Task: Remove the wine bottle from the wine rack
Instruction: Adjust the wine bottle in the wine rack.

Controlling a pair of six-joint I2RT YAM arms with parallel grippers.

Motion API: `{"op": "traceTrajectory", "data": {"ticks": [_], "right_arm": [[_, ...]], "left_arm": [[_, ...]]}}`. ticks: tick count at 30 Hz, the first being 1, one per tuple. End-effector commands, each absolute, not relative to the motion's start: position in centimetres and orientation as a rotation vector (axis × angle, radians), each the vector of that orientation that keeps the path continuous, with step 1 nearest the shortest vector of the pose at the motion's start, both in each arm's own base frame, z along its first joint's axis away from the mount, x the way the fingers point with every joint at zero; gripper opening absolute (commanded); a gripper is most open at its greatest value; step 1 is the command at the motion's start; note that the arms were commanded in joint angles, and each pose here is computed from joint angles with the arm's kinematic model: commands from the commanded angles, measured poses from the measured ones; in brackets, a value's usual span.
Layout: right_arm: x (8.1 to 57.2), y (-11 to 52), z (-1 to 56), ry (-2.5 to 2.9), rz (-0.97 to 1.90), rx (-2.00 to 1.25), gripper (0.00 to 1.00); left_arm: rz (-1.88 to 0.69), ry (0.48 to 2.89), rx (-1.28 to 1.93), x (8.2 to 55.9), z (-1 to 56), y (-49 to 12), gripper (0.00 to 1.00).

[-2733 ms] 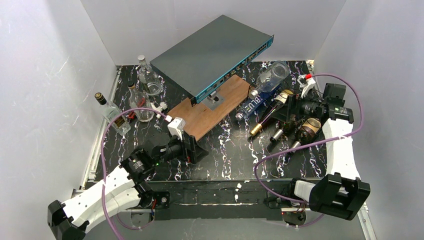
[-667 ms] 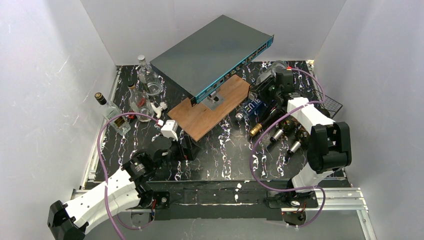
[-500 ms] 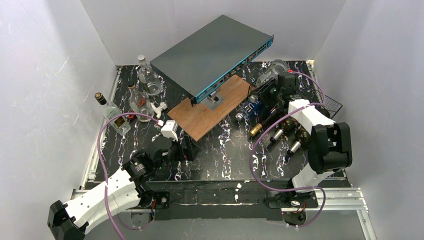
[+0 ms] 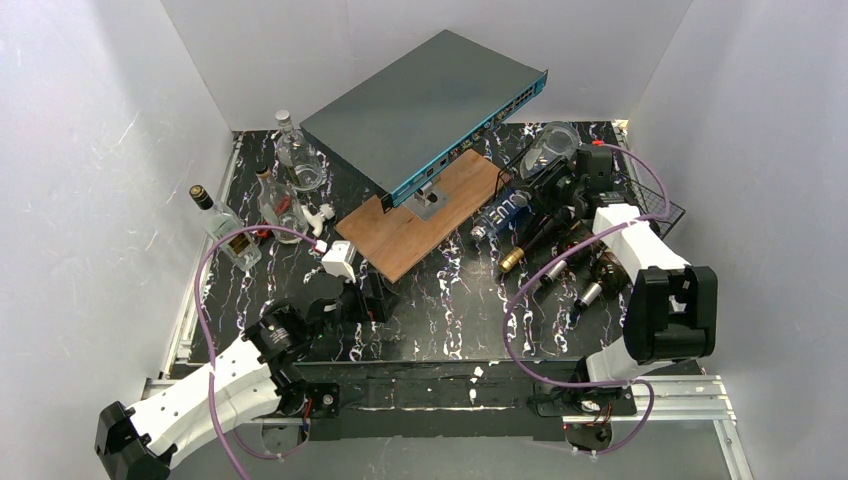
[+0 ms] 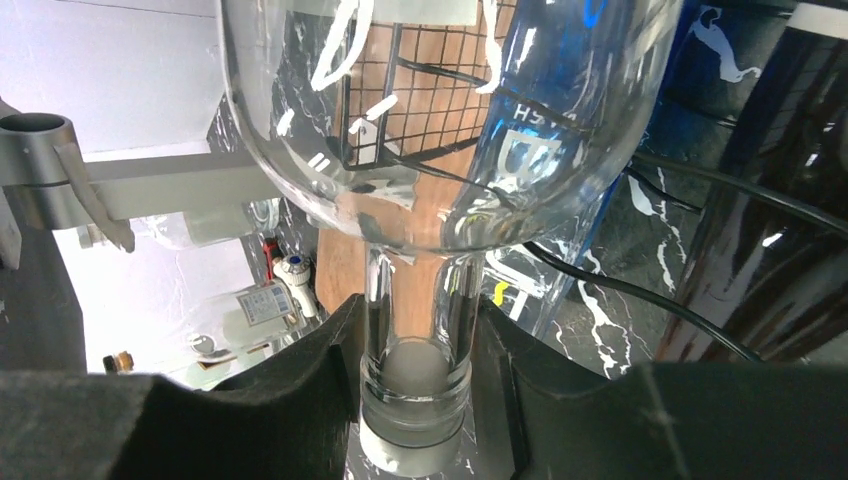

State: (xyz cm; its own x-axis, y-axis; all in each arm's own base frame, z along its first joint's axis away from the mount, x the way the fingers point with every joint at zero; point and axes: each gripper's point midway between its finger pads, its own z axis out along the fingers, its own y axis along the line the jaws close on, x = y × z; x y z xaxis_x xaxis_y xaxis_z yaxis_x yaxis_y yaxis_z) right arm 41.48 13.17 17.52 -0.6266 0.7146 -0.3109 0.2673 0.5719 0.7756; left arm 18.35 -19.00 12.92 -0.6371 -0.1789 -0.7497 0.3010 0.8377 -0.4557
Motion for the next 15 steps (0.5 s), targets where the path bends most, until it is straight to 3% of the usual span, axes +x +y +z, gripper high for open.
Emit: {"op": "traceTrajectory", "data": {"ticks": [1,15], "right_arm": [[41.4,11.9,22.0,2.066,0.927,0.626,0.01],[39.0,6.7,21.1,2.067,0.805,0.652,0.01]], "left_arm": [[-0.716,2.121,0.091,18.5,14.1,-19.1,0.98],[-0.784,2.124,0.092,18.1,14.1,-19.9,0.98]]}}
